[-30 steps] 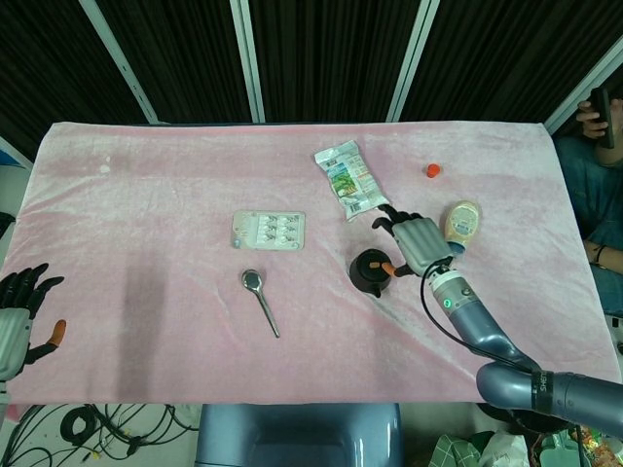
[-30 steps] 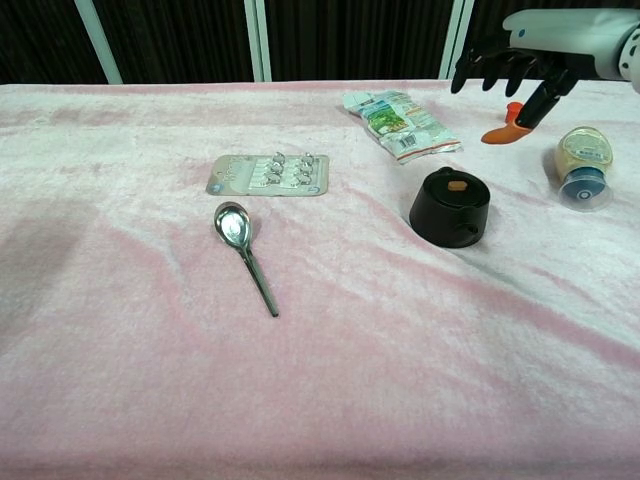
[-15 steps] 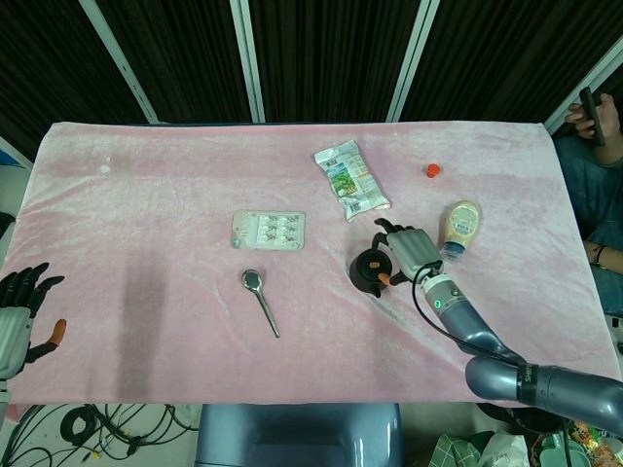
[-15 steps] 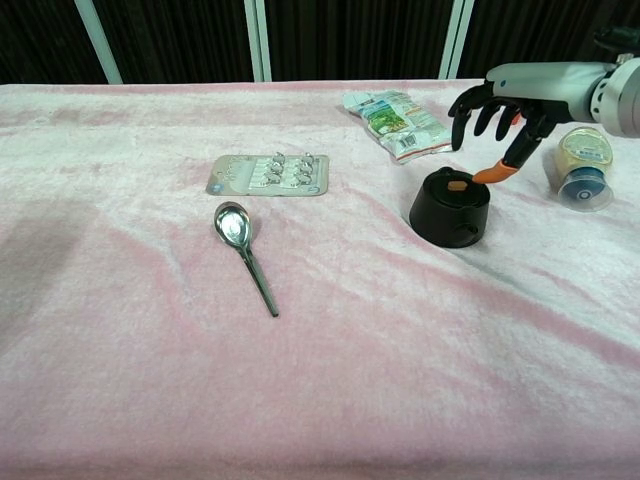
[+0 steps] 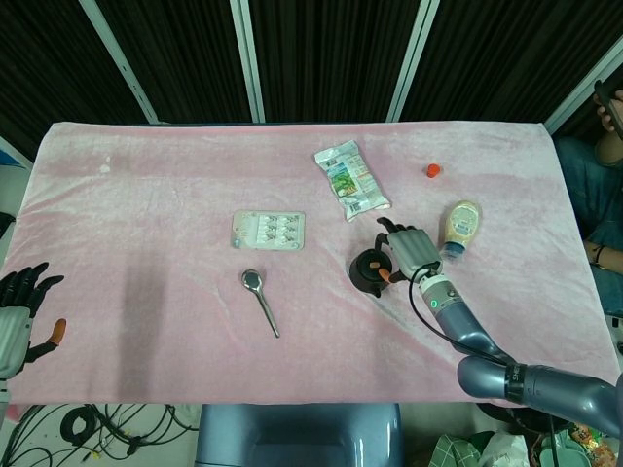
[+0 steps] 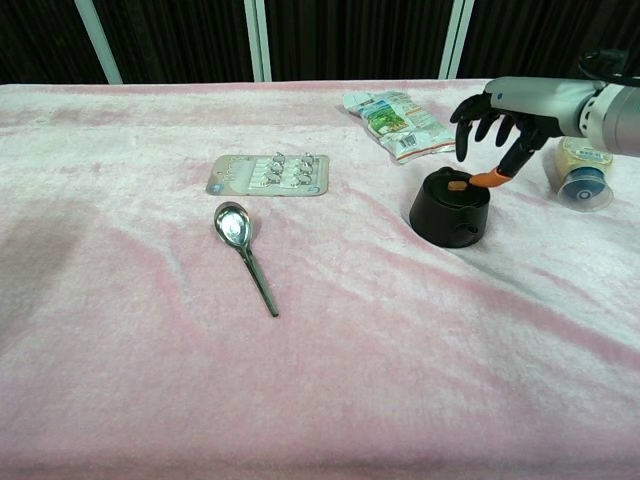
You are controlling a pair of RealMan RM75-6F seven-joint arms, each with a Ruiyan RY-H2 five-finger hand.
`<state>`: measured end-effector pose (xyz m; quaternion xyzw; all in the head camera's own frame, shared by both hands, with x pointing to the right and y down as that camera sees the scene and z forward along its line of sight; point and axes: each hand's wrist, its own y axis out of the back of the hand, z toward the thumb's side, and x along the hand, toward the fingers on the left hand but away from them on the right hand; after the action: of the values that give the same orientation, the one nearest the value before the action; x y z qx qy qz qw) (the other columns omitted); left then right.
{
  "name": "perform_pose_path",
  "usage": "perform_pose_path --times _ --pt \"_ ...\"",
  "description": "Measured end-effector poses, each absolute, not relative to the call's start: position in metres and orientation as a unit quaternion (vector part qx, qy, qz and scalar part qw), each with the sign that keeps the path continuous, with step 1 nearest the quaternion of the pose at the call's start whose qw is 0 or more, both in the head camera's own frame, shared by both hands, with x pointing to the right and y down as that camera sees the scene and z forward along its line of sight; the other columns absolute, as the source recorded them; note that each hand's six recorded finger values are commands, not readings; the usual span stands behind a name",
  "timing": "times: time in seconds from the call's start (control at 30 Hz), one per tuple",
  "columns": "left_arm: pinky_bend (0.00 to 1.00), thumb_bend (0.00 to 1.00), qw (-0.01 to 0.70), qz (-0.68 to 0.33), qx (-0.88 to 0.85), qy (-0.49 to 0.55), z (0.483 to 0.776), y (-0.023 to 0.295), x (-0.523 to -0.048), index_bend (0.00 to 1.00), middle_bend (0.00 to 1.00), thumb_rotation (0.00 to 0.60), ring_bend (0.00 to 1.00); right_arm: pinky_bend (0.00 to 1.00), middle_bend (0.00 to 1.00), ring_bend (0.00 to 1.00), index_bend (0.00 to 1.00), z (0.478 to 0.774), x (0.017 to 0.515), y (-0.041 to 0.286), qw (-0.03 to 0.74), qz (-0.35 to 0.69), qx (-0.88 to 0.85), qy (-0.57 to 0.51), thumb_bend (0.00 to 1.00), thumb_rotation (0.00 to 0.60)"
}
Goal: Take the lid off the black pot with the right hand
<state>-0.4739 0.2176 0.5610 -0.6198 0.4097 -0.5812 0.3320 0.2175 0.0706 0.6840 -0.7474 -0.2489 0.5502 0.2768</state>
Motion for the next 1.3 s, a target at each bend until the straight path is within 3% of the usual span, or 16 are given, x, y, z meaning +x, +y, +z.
perform_pose_path --times 1.3 --pt "0.02 0.42 0.332 -0.582 -0.618 0.411 0.561 0.217 -0.474 0.17 0.04 0.6 0.0 0.27 0.1 0.23 0.54 0.713 0.214 0.079 0.22 0.541 -0.766 -0.269 0.27 0.6"
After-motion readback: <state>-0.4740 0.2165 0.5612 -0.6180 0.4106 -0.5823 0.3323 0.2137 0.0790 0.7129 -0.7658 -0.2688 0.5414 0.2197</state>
